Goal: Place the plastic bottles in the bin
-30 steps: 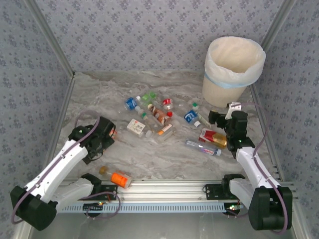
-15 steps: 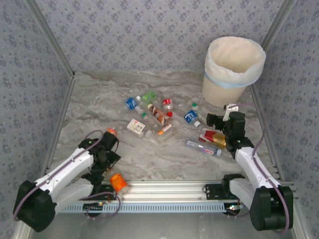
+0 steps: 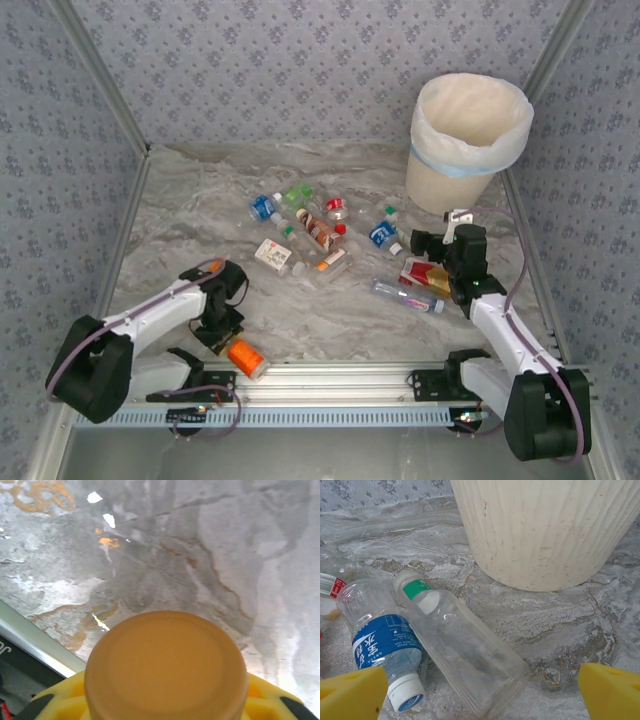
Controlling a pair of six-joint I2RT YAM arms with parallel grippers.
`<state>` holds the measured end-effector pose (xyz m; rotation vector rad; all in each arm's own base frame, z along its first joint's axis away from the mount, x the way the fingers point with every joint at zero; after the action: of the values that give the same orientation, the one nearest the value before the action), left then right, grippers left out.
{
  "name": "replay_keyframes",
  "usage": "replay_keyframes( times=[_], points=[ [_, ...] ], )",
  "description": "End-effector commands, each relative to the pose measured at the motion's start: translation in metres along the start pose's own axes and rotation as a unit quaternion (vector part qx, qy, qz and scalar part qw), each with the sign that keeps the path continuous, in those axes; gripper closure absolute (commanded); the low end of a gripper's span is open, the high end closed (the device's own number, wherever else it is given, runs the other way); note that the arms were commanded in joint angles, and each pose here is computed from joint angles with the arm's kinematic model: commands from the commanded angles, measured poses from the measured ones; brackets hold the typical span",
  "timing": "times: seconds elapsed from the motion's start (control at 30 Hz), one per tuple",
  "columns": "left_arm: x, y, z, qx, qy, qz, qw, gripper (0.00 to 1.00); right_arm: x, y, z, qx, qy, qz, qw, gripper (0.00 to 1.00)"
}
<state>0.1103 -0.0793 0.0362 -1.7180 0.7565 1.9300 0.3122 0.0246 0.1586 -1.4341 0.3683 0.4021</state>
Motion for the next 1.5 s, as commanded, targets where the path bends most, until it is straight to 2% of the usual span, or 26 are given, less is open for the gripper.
replay_keyframes(
  times=[0.0, 0.1, 0.17, 0.23, 0.37, 0.47, 0.57, 0.7, 0.73, 0.87, 1.03, 1.17, 1.27, 1.4, 1.47],
  points=[
    [-0.024, -0.013, -0.044, 0.047, 0.074, -0.04, 0.995, 0.86, -0.005, -0.008, 0.002, -0.001, 0.002, -0.004, 1.0, 0.0],
    [-0.049, -0.019, -0.062, 0.092, 0.106, -0.077, 0.987, 0.94, -0.009, -0.009, 0.009, 0.01, -0.014, 0.005, 1.0, 0.0],
    [-0.07, -0.02, -0.078, 0.133, 0.144, -0.103, 0.975, 0.94, -0.013, -0.011, 0.02, 0.021, -0.041, 0.011, 0.999, 0.0],
    [-0.094, -0.017, -0.102, 0.184, 0.196, -0.124, 0.955, 0.93, -0.017, -0.011, 0.039, 0.035, -0.09, 0.023, 0.995, 0.0],
    [-0.143, -0.008, -0.155, 0.281, 0.273, -0.168, 0.905, 0.93, -0.033, -0.013, 0.095, 0.044, -0.216, 0.052, 0.974, 0.0],
    [-0.175, 0.002, -0.199, 0.326, 0.346, -0.185, 0.86, 0.94, -0.046, -0.017, 0.133, 0.049, -0.275, 0.067, 0.958, 0.0],
    [-0.199, 0.013, -0.237, 0.364, 0.407, -0.185, 0.817, 0.94, -0.069, -0.022, 0.176, 0.038, -0.364, 0.082, 0.927, 0.0],
    [-0.23, 0.031, -0.271, 0.408, 0.46, -0.171, 0.77, 0.95, -0.096, -0.025, 0.222, 0.011, -0.439, 0.082, 0.895, 0.0],
    [-0.239, 0.036, -0.276, 0.42, 0.474, -0.167, 0.756, 0.95, -0.102, -0.026, 0.231, -0.005, -0.45, 0.079, 0.89, 0.0],
    [-0.266, 0.056, -0.284, 0.455, 0.508, -0.169, 0.712, 0.95, -0.092, -0.028, 0.246, -0.015, -0.42, 0.07, 0.905, 0.0],
    [-0.281, 0.068, -0.282, 0.471, 0.533, -0.162, 0.684, 0.94, -0.068, -0.031, 0.256, 0.008, -0.381, 0.083, 0.921, 0.0],
    [-0.279, 0.071, -0.279, 0.48, 0.531, -0.15, 0.682, 0.94, -0.066, -0.036, 0.272, 0.01, -0.403, 0.074, 0.912, 0.0],
    [-0.277, 0.075, -0.278, 0.485, 0.533, -0.141, 0.679, 0.94, -0.058, -0.032, 0.278, 0.002, -0.393, 0.079, 0.916, 0.02],
    [-0.274, 0.076, -0.279, 0.486, 0.534, -0.132, 0.679, 0.93, -0.059, -0.028, 0.283, -0.011, -0.398, 0.073, 0.914, 0.22],
    [-0.274, 0.077, -0.28, 0.486, 0.536, -0.127, 0.679, 0.89, -0.062, -0.027, 0.283, -0.022, -0.4, 0.067, 0.914, 0.3]
  ],
)
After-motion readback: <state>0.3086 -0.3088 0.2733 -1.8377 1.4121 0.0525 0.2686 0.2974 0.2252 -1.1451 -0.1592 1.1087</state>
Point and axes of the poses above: each hand's point on the last joint's axis, 136 mm out from that joint toward the fingers, its own x axis out along the fingers, its own z axis along the line the jaws close on, y = z × x, the point moved 2 cm from there along -x, back along the fingers
